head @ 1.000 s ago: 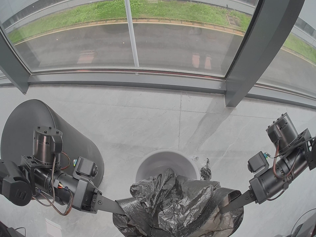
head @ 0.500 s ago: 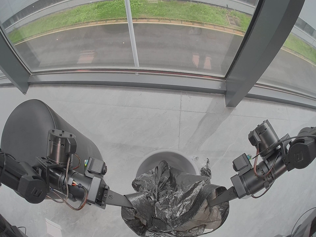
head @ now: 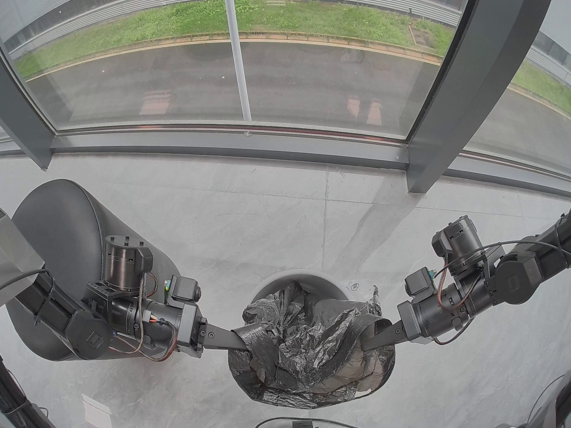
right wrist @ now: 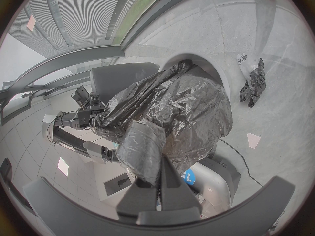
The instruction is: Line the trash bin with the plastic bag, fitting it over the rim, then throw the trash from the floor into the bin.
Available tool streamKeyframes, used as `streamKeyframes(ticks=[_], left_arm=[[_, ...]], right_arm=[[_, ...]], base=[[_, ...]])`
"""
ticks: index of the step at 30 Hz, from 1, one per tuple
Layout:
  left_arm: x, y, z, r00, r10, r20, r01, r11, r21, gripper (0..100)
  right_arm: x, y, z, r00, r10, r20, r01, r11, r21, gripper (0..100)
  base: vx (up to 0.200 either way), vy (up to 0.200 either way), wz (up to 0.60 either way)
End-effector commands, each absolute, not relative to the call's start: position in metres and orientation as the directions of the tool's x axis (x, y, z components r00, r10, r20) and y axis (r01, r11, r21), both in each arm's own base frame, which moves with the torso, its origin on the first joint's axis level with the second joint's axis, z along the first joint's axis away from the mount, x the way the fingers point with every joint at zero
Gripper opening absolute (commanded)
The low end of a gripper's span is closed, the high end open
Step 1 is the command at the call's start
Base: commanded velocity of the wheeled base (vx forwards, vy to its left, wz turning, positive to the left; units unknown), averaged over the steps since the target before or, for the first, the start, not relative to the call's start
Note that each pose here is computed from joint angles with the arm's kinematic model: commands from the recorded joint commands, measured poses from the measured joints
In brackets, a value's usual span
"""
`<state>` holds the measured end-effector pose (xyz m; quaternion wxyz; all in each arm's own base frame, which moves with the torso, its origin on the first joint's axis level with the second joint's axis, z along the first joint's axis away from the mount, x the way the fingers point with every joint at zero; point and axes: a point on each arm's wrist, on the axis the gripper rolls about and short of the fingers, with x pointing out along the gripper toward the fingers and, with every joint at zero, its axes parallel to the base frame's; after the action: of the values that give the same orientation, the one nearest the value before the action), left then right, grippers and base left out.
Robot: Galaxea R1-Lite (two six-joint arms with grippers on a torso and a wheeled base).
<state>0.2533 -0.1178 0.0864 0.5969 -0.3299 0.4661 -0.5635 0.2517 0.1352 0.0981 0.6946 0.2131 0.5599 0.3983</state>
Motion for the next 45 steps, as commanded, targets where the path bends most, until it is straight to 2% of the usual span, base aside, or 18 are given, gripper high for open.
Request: streamKeyframes(ticks=[1,9,21,33,41,45], left_arm=[[0.263,-0.113,0.073,-0.047,-0.98,-0.195,0.328,0.169,-0.929,0],[0.27,-0.107,0.075,-0.013,-0.981,-0.193,0.34,0.177,-0.924,0],[0.269,-0.097,0.092,0.031,-0.984,-0.177,0.388,0.175,-0.905,0],[0.278,-0.086,0.089,0.074,-0.981,-0.178,0.379,0.192,-0.905,0],[0.282,-0.088,0.073,0.06,-0.979,-0.193,0.335,0.201,-0.921,0],[0.28,-0.092,0.065,0.039,-0.979,-0.201,0.31,0.203,-0.929,0]], right_arm=[[0.258,0.138,0.086,0.041,0.783,-0.621,-0.293,0.604,0.741,0],[0.265,0.146,0.078,0.054,0.752,-0.657,-0.296,0.64,0.709,0],[0.279,0.173,0.09,0.06,0.773,-0.631,-0.376,0.603,0.703,0],[0.304,0.186,0.064,0.044,0.757,-0.651,-0.377,0.617,0.691,0],[0.306,0.182,0.052,0.104,0.682,-0.724,-0.371,0.702,0.608,0],[0.301,0.174,0.044,0.106,0.66,-0.744,-0.388,0.716,0.58,0]], base=[[0.0,0.0,0.0],[0.0,0.0,0.0],[0.0,0.0,0.0],[0.0,0.0,0.0],[0.0,0.0,0.0],[0.0,0.0,0.0]])
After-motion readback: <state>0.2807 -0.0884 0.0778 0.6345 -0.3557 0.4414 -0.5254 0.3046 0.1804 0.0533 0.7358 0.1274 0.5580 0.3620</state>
